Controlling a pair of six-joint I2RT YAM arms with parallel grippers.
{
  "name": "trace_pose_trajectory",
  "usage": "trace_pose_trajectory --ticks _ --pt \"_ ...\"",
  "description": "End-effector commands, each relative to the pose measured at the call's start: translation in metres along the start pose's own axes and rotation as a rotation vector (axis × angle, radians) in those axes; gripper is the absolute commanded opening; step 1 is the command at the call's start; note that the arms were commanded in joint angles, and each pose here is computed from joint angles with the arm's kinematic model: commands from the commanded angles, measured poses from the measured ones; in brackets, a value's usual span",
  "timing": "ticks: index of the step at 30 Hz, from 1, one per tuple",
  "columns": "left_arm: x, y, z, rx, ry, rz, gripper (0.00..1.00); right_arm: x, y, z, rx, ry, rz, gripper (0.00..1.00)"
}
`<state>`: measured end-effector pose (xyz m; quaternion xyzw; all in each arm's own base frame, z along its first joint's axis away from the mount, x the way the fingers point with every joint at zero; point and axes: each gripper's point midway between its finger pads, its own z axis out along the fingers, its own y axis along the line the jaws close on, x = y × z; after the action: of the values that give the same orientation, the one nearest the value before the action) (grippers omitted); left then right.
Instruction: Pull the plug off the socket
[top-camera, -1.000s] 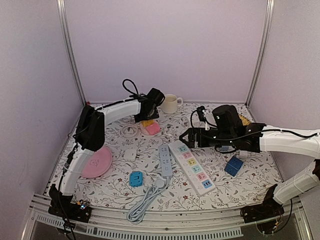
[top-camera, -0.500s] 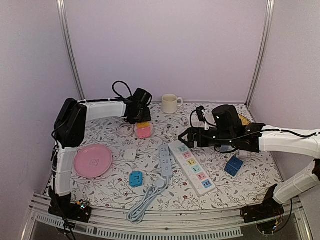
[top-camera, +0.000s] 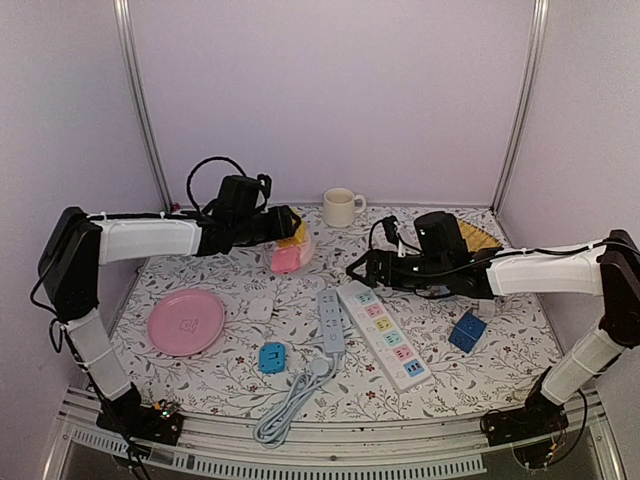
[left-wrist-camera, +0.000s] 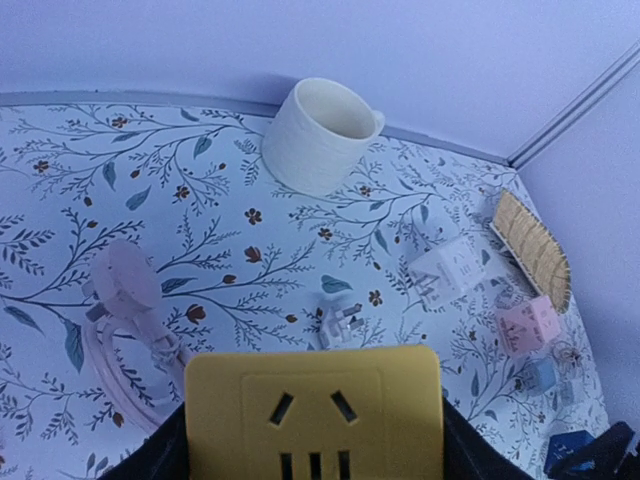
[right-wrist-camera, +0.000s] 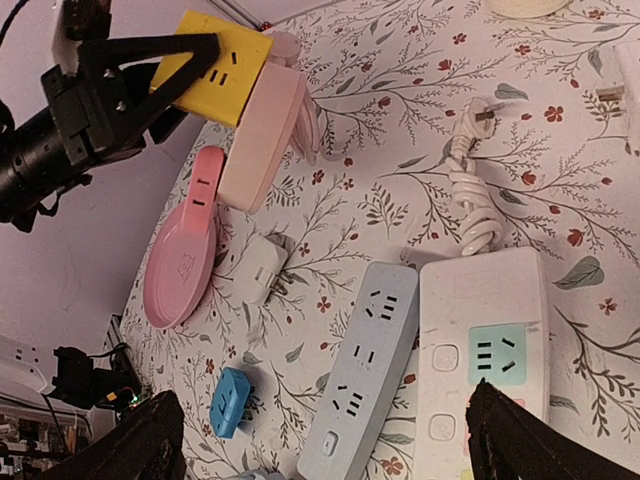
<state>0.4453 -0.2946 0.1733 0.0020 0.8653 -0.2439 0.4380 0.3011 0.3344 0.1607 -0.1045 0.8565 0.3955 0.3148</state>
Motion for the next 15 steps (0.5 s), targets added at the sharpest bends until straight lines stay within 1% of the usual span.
trace_pose_trajectory --ticks 1,6,11,13,15 --pt "-0.039 -0.058 -0.038 0.251 -0.182 0.022 0.31 -0.022 0.022 0.017 -0.131 -0.027 0.029 0.99" --pt "-0.026 -0.085 -0.057 0.336 -0.201 0.054 0.32 -0.027 0.033 0.031 -0.202 -0.017 0.057 0.97" --pt "-0.013 -0.112 -0.067 0.393 -0.206 0.079 0.32 -0.03 0.031 0.037 -0.202 -0.033 0.091 0.95" --pt "-0.011 -0.119 -0.069 0.403 -0.215 0.084 0.32 -0.03 0.029 0.039 -0.193 -0.039 0.103 0.93" --pt "-0.008 -0.126 -0.071 0.41 -0.218 0.085 0.32 -0.032 0.026 0.041 -0.184 -0.046 0.12 0.89"
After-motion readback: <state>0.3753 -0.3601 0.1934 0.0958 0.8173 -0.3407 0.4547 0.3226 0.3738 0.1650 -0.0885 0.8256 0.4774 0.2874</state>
